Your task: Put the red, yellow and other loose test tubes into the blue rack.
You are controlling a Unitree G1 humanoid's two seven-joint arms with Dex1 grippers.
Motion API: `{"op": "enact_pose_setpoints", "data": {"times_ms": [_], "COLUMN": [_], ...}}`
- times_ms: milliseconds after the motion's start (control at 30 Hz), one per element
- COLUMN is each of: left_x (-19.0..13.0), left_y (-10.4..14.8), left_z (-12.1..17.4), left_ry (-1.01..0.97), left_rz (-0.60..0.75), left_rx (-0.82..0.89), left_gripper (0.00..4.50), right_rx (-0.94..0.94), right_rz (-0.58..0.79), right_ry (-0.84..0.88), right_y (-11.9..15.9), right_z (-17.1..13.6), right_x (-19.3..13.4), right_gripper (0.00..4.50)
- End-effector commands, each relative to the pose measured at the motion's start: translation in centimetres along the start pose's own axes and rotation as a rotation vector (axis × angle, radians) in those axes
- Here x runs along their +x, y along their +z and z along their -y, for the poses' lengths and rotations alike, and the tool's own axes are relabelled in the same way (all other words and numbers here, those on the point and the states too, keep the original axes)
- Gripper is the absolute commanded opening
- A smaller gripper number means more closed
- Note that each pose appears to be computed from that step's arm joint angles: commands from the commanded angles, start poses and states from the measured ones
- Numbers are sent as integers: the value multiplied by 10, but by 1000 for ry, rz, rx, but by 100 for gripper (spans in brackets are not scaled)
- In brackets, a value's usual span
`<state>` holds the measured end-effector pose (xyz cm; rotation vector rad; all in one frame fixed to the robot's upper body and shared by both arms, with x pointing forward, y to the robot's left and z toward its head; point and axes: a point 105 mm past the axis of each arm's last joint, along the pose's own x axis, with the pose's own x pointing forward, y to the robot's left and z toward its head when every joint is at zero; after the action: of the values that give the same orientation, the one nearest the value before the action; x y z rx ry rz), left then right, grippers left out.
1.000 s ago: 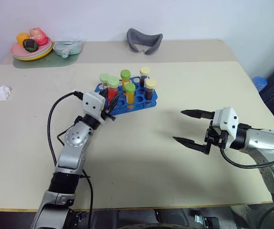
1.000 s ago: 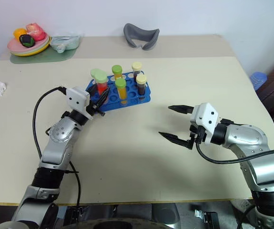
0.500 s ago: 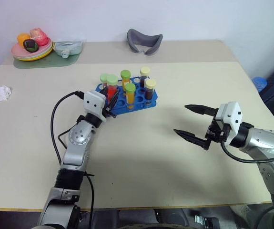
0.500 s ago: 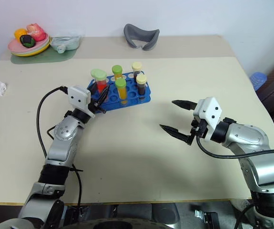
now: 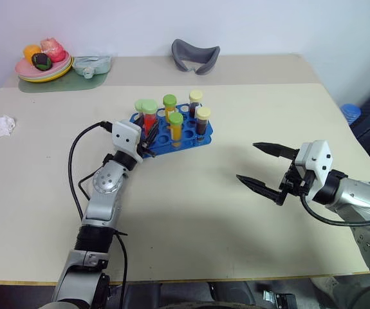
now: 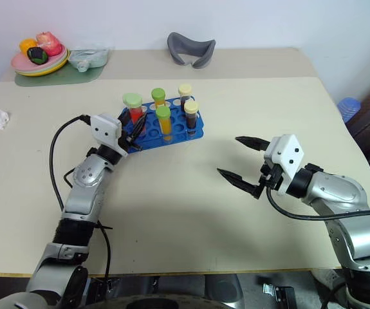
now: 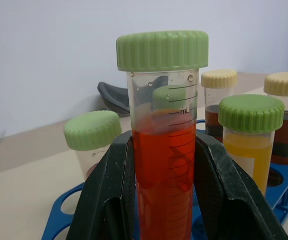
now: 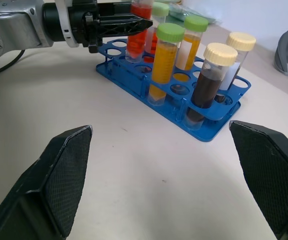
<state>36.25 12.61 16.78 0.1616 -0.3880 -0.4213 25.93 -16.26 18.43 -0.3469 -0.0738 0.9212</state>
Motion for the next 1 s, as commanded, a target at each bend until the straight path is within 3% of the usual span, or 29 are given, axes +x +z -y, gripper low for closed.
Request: {"op": "enact_pose_setpoints", "data": {"times_ms": [33, 367, 1000], "left_x": [-6, -9, -17], "left_y": [-6, -9, -26], "left_z": [7, 13, -10], "left_ry": [-27, -50, 48], "left_rz": [-29, -45, -127], "left_rx": [-18, -40, 0], "left_gripper": [144, 144, 144], "right_rx": [-38, -38, -41], "right_rz": [42, 43, 48], "right_ry": [-9, -13, -12], "right_y": [12, 12, 8], "right_z": [1, 0, 3], "right_x": [0, -1, 0], "right_gripper": [450, 450, 450]}}
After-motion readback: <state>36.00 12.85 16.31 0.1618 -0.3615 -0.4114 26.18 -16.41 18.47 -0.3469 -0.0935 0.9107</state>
